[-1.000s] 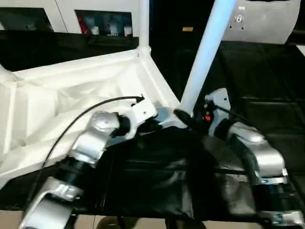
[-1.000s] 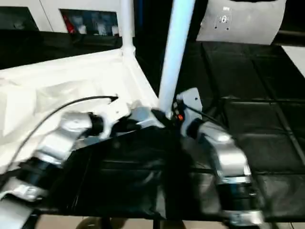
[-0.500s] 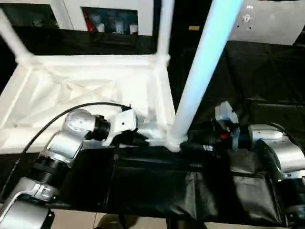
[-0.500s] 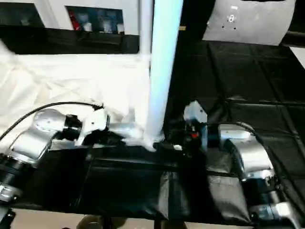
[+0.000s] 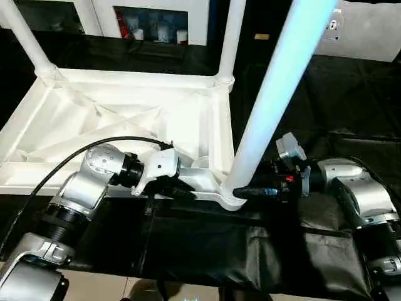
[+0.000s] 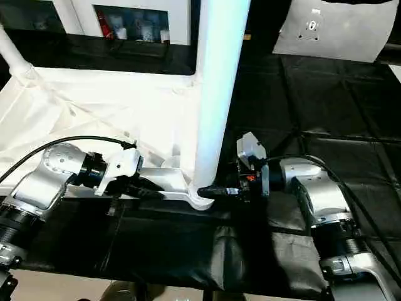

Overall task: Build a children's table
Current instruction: Rotate leg to tighten

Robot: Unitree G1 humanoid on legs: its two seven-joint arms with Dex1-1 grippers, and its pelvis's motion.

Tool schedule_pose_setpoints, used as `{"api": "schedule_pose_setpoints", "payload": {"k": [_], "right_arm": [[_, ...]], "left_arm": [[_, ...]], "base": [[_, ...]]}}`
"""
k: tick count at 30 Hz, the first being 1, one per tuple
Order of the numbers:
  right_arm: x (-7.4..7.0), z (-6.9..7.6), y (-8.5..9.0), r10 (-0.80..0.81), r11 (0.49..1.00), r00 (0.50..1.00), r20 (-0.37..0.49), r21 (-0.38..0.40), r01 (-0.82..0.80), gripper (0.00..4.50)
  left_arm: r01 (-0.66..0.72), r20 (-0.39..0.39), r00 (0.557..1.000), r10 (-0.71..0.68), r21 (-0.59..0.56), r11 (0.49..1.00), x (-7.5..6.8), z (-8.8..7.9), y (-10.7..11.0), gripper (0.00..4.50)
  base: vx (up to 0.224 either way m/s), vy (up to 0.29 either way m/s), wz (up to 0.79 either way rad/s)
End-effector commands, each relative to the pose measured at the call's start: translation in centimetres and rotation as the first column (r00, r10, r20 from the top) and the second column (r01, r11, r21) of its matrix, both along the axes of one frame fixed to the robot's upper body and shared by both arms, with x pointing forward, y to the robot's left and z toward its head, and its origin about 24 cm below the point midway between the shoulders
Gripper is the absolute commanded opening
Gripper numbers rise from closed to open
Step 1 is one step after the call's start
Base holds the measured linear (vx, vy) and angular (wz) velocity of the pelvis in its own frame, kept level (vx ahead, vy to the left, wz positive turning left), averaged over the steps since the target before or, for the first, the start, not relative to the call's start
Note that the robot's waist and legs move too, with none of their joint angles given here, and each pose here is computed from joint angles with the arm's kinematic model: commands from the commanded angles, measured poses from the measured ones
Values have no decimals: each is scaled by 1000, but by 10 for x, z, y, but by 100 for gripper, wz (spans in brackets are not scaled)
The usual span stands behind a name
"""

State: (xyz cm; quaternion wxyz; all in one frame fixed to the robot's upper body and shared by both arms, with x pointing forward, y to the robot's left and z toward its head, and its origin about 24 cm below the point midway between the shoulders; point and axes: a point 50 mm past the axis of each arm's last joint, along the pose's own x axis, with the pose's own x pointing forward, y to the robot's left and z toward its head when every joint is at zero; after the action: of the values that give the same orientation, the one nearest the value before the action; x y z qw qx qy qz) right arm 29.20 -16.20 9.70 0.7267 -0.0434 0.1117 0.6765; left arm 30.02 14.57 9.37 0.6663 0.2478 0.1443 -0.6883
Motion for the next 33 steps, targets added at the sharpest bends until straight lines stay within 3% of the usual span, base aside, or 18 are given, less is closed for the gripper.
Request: {"api": "schedule_pose_setpoints", "payload": {"k": [1, 7, 11, 14, 15, 16, 19, 20, 23, 24, 25, 28, 33], "right_arm": [[-3, 1, 1, 44, 999, 999, -22, 10, -43, 206], [-8, 1, 13, -12, 998, 998, -55, 66, 16, 200], [-4, -7, 34, -198, 980, 980, -18, 2, 198, 199], [2, -7, 59, -374, 926, 926, -49, 43, 376, 199], [6, -7, 70, -460, 886, 887, -38, 45, 461, 197], [6, -7, 70, -460, 886, 887, -38, 45, 461, 197], [12, -8, 84, -590, 804, 805, -69, 51, 593, 196], [16, -7, 93, -652, 749, 750, -112, 65, 660, 196], [17, -5, 102, -689, 708, 710, -147, 74, 702, 196], [15, -3, 107, -687, 708, 711, -147, 84, 701, 250], [13, -2, 109, -686, 709, 713, -142, 89, 700, 264], [10, 2, 104, -663, 728, 737, -132, 120, 675, 288], [11, 0, 78, -642, 755, 764, -54, 130, 643, 332]], "left_arm": [[72, 21, 997, -72, -11, 997, -4, 5, -7, 0], [-65, 40, 997, 67, -43, 997, 5, 5, -12, 0], [-191, 36, 980, 194, -83, 978, 10, 7, -27, 0], [-304, 28, 950, 311, -142, 942, 17, 10, -48, 0], [-359, 21, 930, 368, -174, 917, 22, 11, -59, 0], [-359, 21, 930, 368, -174, 917, 22, 11, -59, 0], [-459, 24, 881, 472, -200, 866, 30, 11, -71, 0], [-487, 23, 865, 502, -210, 848, 31, 11, -77, 0], [-520, 30, 842, 538, -216, 826, 32, 12, -85, 0], [-534, 31, 833, 553, -219, 816, 32, 12, -90, 0], [-543, 30, 826, 562, -221, 810, 32, 13, -92, 0], [-515, 51, 844, 535, -205, 832, 30, 12, -90, 0], [-467, 75, 871, 485, -174, 867, 27, 8, -74, 0]], "base": [[0, 0, 0], [0, 0, 0], [0, 0, 0], [0, 0, 0], [0, 0, 0], [0, 0, 0], [0, 0, 0], [0, 0, 0], [0, 0, 0], [0, 0, 0], [0, 0, 0], [0, 0, 0], [0, 0, 0]]}}
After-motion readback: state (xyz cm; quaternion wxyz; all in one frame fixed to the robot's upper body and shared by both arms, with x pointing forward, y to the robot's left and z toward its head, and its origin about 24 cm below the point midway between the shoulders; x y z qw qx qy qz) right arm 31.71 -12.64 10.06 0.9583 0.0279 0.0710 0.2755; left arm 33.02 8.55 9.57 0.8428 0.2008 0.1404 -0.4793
